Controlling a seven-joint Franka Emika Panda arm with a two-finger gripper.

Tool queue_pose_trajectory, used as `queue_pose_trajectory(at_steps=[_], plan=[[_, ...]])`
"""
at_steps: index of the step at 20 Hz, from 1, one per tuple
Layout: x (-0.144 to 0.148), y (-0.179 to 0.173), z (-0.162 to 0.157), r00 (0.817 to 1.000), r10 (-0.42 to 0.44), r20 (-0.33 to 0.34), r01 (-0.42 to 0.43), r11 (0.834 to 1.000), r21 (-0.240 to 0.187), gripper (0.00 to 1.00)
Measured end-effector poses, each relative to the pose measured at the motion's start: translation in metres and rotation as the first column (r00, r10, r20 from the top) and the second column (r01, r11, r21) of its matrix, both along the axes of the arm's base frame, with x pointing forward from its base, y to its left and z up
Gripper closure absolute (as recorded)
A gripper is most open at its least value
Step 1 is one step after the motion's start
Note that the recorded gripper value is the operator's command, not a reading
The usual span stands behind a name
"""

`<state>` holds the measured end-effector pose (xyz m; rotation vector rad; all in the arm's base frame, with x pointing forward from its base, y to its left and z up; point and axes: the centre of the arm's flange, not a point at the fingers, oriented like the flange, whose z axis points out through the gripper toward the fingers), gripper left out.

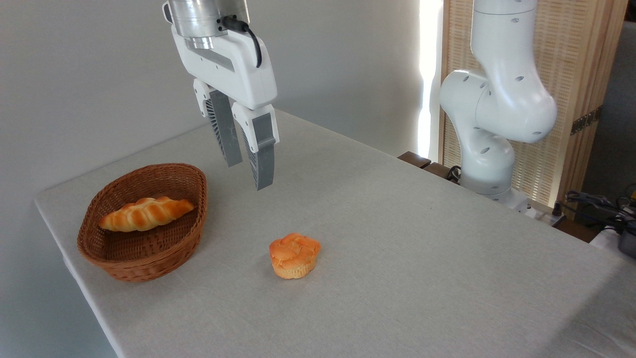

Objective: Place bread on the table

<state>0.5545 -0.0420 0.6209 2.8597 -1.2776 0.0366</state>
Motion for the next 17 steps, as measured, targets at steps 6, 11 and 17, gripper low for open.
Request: queue_pose_trajectory(at_steps=[6,11,17], plan=[[-0.0046,0.0093,0.0022,1.0,0.016,0.002,-0.016,1.0,-0.001,0.0],[-0.0054,0.0109,0.0019,1.0,0.019,0.001,-0.019,1.0,-0.001,0.0],[-0.0054,0.0109,0.0015,1.0,0.019,0.0,-0.019,1.0,-0.001,0.0]])
